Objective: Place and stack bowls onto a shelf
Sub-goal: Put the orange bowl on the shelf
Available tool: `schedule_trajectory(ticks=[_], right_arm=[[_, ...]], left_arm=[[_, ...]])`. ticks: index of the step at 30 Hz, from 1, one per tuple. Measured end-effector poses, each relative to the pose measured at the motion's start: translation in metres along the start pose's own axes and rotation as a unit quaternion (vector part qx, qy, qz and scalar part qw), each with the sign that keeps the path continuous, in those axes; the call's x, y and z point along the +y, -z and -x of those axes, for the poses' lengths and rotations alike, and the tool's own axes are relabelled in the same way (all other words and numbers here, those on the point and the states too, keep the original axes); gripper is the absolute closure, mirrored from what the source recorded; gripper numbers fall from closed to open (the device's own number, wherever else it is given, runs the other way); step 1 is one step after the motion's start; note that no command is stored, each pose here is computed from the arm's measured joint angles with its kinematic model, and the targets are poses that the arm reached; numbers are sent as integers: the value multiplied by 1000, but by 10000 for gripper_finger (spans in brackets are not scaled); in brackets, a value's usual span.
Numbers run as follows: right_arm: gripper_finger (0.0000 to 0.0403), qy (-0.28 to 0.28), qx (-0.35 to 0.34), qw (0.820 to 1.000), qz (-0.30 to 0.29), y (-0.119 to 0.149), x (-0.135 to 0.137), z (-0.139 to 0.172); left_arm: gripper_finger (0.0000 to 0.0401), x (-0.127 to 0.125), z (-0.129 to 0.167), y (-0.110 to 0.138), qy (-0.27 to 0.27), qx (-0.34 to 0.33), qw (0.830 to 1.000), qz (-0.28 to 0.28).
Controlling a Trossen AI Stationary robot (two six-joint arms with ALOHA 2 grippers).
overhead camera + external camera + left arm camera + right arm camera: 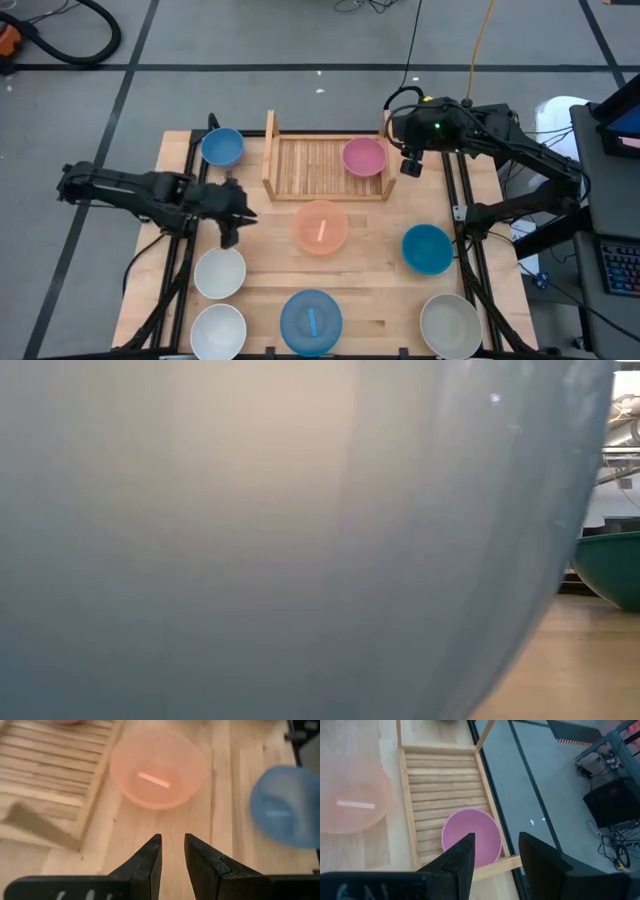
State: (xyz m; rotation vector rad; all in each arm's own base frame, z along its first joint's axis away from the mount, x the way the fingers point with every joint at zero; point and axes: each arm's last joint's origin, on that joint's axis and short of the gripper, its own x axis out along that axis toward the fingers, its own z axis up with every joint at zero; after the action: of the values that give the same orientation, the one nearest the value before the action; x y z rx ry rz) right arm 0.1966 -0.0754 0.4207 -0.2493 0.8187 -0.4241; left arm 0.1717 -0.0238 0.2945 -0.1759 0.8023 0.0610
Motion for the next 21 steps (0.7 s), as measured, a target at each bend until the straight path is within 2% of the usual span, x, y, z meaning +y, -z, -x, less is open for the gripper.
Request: schedule_trajectory(ticks=[4,11,17,21], right_arm=[[259,7,-21,1000,6,-1,-2,6],[259,12,-35,999,5,0,-3,13],[259,12,-37,999,4,0,-4,14],[259,12,-37,999,5,0,-4,14]], left_arm=[[313,-10,-26,-4,7,48,995,-85],[313,-22,-61,-2,18,103,967,-234],[313,-28,-81,-10,27,71,950,-302],[313,-29,-92,-10,27,76,941,-330]])
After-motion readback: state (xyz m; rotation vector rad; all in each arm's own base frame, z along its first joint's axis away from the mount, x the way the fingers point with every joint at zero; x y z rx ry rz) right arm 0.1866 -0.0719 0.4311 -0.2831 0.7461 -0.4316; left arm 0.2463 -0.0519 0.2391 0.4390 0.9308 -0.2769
